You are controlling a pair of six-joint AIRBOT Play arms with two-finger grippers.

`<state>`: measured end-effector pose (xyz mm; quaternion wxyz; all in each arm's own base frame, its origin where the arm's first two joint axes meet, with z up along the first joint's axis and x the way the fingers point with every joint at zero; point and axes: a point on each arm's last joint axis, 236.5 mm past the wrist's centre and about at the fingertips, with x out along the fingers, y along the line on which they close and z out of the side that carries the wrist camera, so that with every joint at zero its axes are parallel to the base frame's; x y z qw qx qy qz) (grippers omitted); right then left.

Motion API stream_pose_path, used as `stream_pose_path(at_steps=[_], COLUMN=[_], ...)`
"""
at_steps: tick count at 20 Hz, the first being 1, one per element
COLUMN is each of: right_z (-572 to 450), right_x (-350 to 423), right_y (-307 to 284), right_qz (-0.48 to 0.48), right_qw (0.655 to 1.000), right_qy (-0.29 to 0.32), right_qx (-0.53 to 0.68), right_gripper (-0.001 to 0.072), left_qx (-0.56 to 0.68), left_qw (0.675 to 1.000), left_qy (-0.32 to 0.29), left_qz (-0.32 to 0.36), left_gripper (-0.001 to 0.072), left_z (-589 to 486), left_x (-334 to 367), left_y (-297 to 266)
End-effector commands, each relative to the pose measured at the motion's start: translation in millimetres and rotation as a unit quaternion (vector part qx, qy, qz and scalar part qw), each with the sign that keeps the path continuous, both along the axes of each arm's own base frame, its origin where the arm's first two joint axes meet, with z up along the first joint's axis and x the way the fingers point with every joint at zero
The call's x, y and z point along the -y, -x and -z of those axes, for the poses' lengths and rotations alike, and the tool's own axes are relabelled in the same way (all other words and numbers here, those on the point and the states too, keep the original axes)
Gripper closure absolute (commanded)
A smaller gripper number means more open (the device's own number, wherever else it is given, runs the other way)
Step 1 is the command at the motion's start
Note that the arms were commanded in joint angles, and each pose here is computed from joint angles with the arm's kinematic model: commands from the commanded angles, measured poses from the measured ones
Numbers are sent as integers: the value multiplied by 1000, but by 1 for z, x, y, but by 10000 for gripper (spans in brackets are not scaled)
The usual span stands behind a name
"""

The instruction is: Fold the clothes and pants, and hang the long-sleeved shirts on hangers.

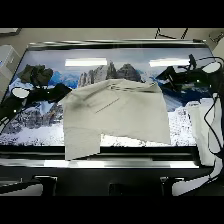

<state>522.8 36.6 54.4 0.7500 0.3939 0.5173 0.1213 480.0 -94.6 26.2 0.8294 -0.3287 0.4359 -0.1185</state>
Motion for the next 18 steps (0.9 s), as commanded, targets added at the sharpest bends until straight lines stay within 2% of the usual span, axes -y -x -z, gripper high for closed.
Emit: stream_pose_path(at_steps=[1,4,7,12,15,16,18], right_z=[19,40,53,74,77,77,80], right_x=[59,140,160,132,129,129,130], right_y=[68,167,209,244,250,250,252], right_qz=[-50,-44,7,4,2,3,-1], right_qw=[993,959,952,955,953,953,952], right_qy=[23,93,114,106,102,102,108], right_qx=[-105,-264,-282,-277,-284,-284,-287], right_gripper=[150,139,139,139,139,140,160], left_qx=[-106,-258,-319,-281,-285,-289,-284], left_qw=[992,959,941,956,954,952,954], left_qy=[-7,-17,14,19,17,15,8], left_qz=[69,113,111,77,89,98,98], left_gripper=[149,155,176,176,182,234,389], left_z=[21,55,94,125,135,139,144], left_x=[-35,-80,-77,-62,-47,-40,-32], left_y=[50,135,181,164,162,163,158])
